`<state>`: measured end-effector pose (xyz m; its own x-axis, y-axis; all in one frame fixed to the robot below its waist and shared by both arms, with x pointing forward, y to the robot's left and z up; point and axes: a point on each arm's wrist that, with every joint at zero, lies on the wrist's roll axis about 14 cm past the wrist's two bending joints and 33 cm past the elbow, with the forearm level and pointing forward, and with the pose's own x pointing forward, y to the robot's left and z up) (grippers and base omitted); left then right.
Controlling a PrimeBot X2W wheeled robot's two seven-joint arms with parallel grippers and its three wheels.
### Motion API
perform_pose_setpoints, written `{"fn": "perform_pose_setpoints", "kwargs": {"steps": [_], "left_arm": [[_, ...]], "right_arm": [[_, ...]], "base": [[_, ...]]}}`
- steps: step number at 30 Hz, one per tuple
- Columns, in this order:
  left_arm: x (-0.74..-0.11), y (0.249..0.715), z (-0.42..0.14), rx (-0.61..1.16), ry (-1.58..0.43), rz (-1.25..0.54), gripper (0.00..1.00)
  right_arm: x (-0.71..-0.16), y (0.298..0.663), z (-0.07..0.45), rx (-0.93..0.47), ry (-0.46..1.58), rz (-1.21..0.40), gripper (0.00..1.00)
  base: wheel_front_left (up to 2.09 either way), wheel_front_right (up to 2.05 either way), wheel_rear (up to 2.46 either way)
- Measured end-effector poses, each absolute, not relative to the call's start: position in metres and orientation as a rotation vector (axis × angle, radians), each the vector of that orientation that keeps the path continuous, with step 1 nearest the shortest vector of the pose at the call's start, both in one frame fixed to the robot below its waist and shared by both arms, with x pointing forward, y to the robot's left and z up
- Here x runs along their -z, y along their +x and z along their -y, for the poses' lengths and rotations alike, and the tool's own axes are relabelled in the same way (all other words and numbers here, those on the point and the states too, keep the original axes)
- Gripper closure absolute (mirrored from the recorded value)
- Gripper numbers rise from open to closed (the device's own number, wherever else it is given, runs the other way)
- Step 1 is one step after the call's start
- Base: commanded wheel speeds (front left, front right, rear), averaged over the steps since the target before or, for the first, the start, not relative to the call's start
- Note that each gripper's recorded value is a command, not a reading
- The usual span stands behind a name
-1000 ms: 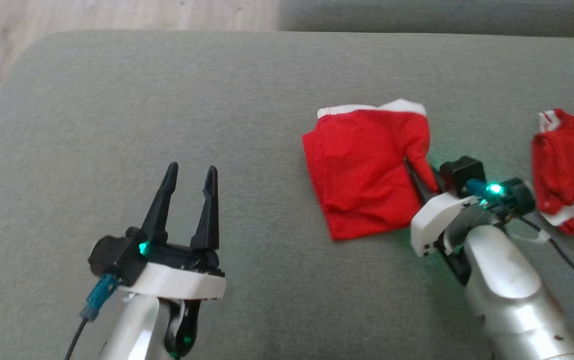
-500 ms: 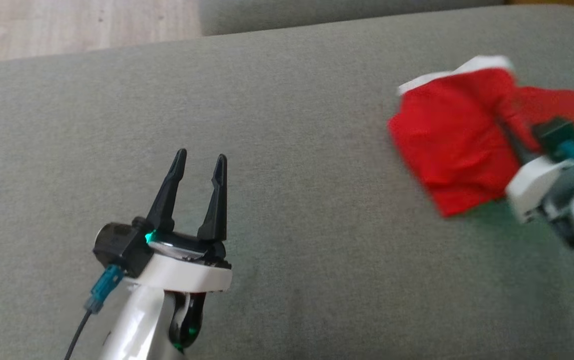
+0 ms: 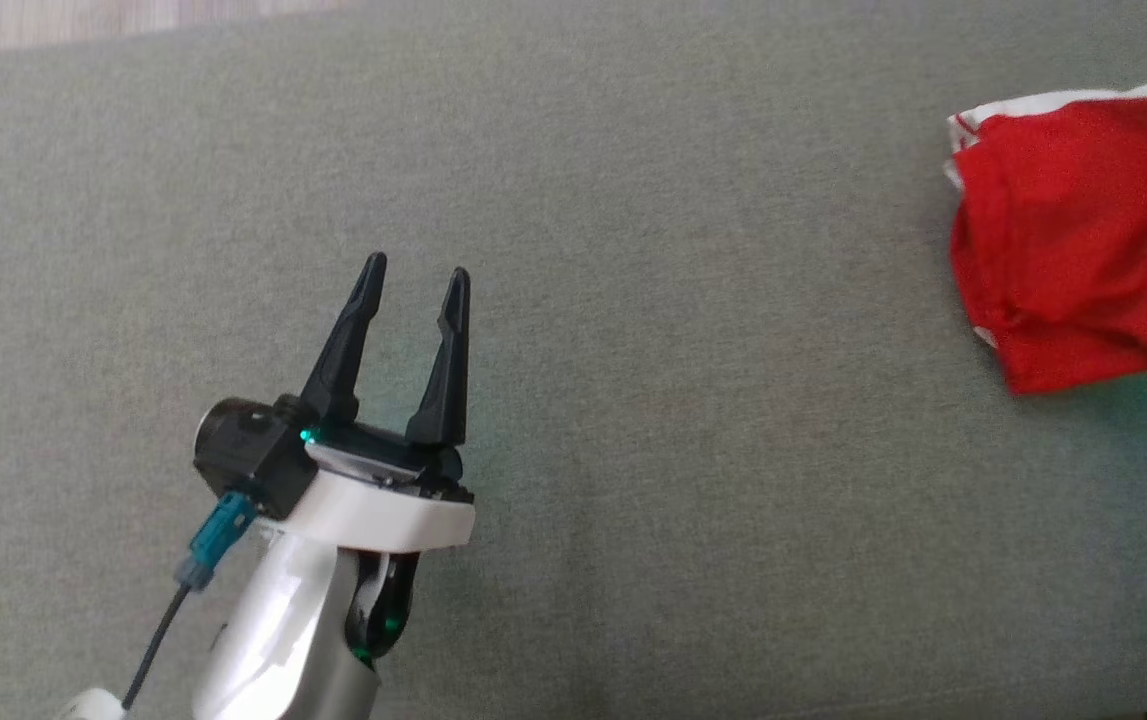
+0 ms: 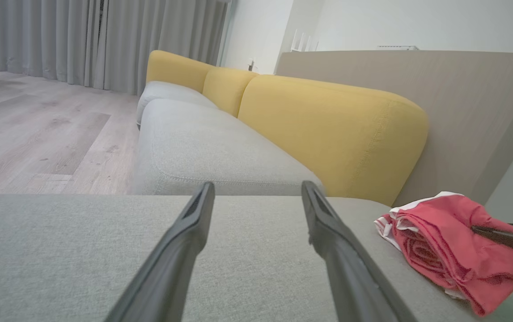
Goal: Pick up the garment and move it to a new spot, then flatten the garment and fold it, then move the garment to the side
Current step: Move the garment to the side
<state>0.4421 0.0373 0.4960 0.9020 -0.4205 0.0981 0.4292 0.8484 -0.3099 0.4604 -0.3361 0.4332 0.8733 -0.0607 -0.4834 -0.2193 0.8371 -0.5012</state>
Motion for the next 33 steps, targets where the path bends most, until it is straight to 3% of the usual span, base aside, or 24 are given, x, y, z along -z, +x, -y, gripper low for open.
{"fn": "perform_pose_setpoints", "kwargs": {"steps": [11, 12, 13, 22, 33], "left_arm": [[-0.472, 0.454, -0.049, 0.411, -0.317, -0.021, 0.00], [-0.473, 0.455, -0.049, 0.409, -0.317, -0.018, 0.00], [-0.473, 0.456, -0.049, 0.409, -0.316, -0.017, 0.00], [-0.491, 0.455, -0.055, 0.397, -0.305, 0.026, 0.00], [-0.523, 0.430, -0.077, 0.338, -0.298, 0.099, 0.00]], "right_arm": [[-0.408, 0.479, 0.354, -0.038, -0.589, -0.590, 1.00], [-0.408, 0.480, 0.354, -0.034, -0.585, -0.588, 0.73], [-0.408, 0.481, 0.354, -0.029, -0.582, -0.584, 0.00], [-0.437, 0.486, 0.349, 0.021, -0.510, -0.469, 0.00], [-0.549, 0.504, 0.267, -0.042, -0.313, -0.027, 0.00]], "base": [[0.00, 0.00, 0.00], [0.00, 0.00, 0.00], [0.00, 0.00, 0.00], [0.00, 0.00, 0.00], [0.00, 0.00, 0.00]]}}
